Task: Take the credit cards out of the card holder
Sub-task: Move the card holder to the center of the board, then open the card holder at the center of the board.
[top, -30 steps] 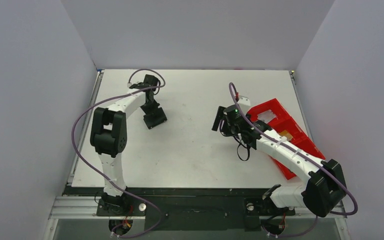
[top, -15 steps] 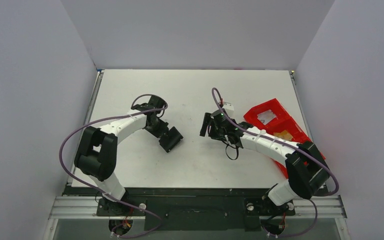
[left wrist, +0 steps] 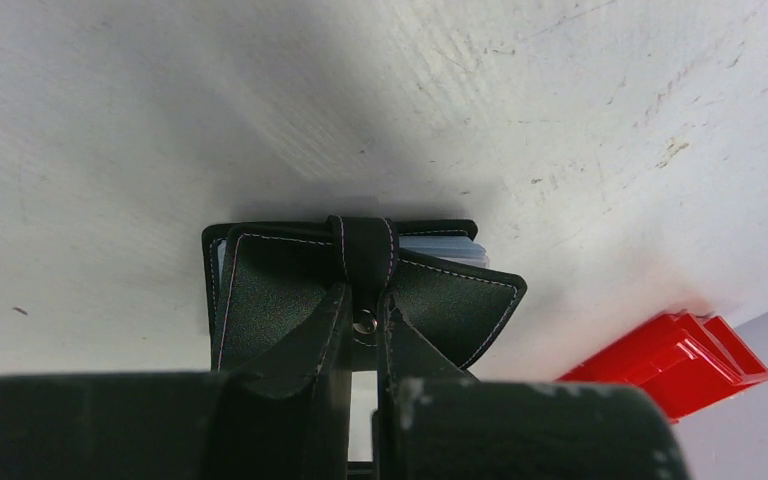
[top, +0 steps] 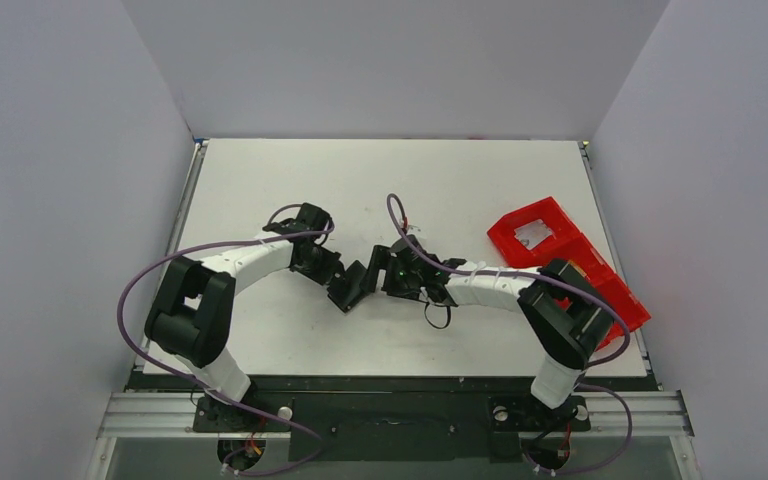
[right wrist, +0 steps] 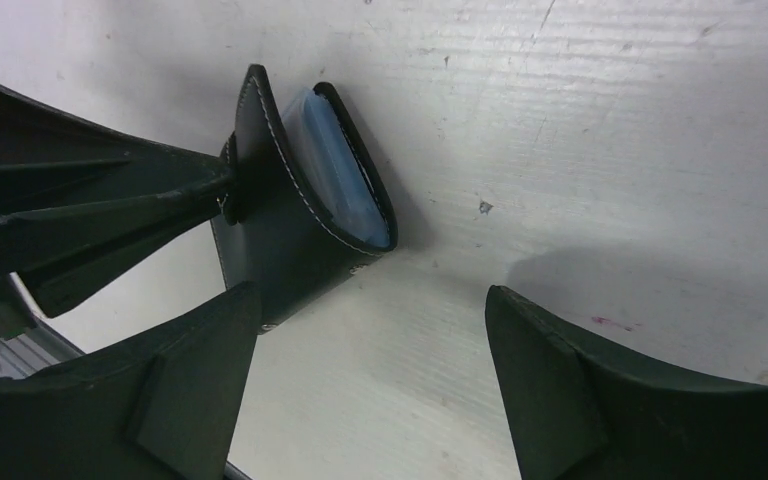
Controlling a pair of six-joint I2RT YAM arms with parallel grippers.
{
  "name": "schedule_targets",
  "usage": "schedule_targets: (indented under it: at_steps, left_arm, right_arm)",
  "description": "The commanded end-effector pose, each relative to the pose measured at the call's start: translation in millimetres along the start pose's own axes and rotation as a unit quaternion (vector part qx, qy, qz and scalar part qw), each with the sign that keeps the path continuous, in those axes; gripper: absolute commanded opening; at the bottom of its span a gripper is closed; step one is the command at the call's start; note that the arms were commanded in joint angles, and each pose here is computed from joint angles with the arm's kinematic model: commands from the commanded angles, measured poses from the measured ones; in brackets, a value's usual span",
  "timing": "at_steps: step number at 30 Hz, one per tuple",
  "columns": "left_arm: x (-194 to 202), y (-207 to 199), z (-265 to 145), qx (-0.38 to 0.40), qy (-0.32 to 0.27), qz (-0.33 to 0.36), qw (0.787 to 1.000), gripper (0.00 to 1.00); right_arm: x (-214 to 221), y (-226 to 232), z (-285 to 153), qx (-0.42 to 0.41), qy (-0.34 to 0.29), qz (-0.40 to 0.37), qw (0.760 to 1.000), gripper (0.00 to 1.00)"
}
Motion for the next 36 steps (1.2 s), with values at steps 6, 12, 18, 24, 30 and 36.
schedule_targets:
  at_steps: [6,12,18,24,30,36]
  left_arm:
    - [11.2,-22.8,-12.1,0.061,0.030,-0.001,0.998,0.00]
    - [16.3,-20.9,-13.8,0.071,0.044,0.003,0.996,0.00]
    - [21.8,-24.5,-23.6,0.089,0.060,0.014,0.994,0.00]
    - [20.6,-21.8,-30.0,0.090,0.062,0.031,0.993,0.00]
    - [10.0,-11.8,-31.3,0.093,0.069,0.092,0.989,0.00]
    - [20.7,6.6,-29.9,0.109,0.128,0.135,0.977,0.00]
  right_arm:
    - [-0.4,8.9,24.9,0.000,-0.010,0.022,1.000,0.68]
    - [-0.2,-0.9,35.3,0.024,-0.016,0.029,0.999,0.52]
    - [2.0,-26.9,40.8,0.092,-0.016,0.008,0.996,0.18]
    - [3.4,-44.3,41.7,0.135,-0.013,-0.013,0.991,0.11]
    - [-5.9,-60.6,35.3,0.166,-0.021,-0.040,0.985,0.09]
    - [-23.8,-81.5,28.7,0.186,-0.021,-0.050,0.981,0.11]
Point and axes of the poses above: each gripper's point midway between its finger pads, its own z axis out along the fingers, its own y axis along the line the jaws close on, x = y × z, the point moved 1 cm from there along -z, back along the fingers
